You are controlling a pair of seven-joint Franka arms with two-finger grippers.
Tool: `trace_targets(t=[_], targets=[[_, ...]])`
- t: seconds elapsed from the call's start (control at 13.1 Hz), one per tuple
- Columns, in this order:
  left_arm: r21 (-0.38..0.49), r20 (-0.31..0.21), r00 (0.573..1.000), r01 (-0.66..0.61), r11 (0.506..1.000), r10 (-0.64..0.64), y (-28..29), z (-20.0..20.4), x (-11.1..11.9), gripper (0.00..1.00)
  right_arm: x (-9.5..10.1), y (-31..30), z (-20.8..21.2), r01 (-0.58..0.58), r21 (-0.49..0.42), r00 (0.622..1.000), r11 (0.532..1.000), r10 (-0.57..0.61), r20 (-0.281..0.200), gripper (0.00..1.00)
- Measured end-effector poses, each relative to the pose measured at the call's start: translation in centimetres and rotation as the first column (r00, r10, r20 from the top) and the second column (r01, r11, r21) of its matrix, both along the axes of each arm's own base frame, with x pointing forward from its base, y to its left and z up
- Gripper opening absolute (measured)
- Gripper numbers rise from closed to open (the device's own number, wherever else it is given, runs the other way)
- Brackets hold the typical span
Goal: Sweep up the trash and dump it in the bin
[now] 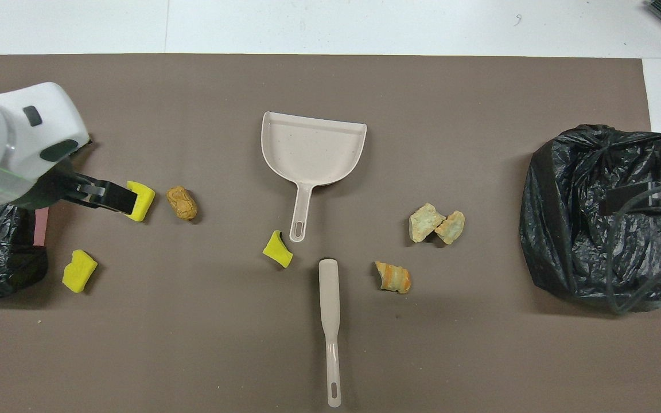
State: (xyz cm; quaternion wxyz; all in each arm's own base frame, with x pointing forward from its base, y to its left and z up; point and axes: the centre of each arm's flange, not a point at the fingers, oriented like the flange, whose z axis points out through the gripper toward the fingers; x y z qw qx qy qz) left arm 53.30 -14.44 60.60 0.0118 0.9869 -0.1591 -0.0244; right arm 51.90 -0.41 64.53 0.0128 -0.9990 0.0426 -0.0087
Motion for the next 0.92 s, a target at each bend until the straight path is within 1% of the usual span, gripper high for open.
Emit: trace_targets(t=[0.15,0.31,0.53,0.69,0.92], targets=[[-0.006,-0.013,0.999,0.034,0.999,-0.034,-3.3,-0.9,-2.3,1.00,-0.1,0.0,-0.1,0.000,0.000,1.000,1.000,0.000,-0.008,1.00],[-0.014,-0.009,0.999,0.051,0.999,-0.051,-6.9,-2.9,-4.5,1.00,-0.4,0.0,-0.2,0.000,0.001,1.000,1.000,0.000,-0.016,1.00],[-0.026,-0.017,0.997,0.081,0.996,-0.082,-11.9,-6.9,-7.5,1.00,-1.4,-0.1,-0.7,-0.001,0.003,0.999,1.000,0.001,-0.035,1.00],[-0.025,-0.022,0.995,0.099,0.995,-0.100,-14.8,-9.8,-9.5,1.00,-2.0,-0.1,-0.8,-0.001,0.005,0.999,1.000,0.002,-0.037,1.00],[-0.017,-0.022,0.993,0.113,0.993,-0.114,-20.1,-15.3,-14.2,1.00,-2.3,-0.1,-1.0,-0.002,0.006,0.999,1.000,0.002,-0.041,1.00]])
